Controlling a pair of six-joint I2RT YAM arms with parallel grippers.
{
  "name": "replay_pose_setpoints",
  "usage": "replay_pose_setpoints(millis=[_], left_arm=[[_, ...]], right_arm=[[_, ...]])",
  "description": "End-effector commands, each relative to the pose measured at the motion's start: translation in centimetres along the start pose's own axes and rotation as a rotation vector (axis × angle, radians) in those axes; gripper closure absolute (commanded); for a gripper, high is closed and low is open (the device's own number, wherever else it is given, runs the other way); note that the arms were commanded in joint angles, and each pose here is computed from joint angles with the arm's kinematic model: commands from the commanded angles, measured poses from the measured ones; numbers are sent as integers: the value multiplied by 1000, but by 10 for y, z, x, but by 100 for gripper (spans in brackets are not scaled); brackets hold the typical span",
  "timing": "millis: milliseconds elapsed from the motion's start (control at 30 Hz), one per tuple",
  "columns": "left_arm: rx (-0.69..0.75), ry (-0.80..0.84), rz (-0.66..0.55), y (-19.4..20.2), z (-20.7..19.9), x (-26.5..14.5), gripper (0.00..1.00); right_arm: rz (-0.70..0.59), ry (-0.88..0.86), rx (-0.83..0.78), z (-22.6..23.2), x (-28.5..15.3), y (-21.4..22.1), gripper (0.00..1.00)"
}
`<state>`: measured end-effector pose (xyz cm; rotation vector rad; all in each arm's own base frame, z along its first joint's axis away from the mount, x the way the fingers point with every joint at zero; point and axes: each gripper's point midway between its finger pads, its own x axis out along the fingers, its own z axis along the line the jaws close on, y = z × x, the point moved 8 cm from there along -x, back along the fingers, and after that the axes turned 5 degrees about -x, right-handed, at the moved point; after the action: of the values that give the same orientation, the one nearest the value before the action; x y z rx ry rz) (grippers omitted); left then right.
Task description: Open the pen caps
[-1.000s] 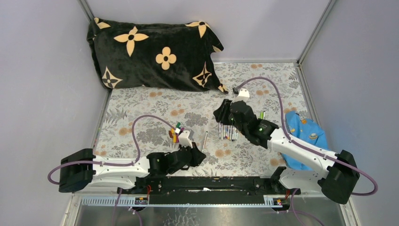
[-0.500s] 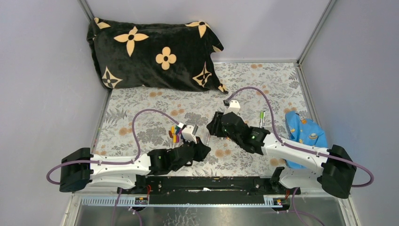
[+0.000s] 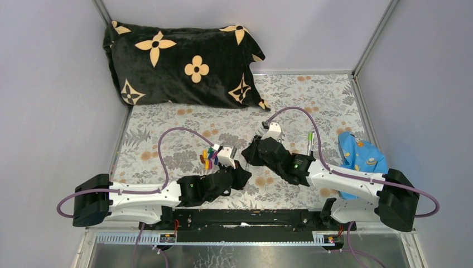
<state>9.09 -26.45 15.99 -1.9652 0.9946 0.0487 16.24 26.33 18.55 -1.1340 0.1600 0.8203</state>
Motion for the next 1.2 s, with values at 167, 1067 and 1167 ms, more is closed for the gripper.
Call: replay_pose_setpoints(millis=[167,1067,1167], left_arm=[[-52,-69,-117,-20,-1,4,100],[-8,-102,53,52,35,-14,100],[48,-104,71,58,36,-14,100]], right_arm=[[-68,16,45,1,-2,-5,100],[-361,-21,42,9,3,-137,100],[-365,-28,48,10,4,-145,100]])
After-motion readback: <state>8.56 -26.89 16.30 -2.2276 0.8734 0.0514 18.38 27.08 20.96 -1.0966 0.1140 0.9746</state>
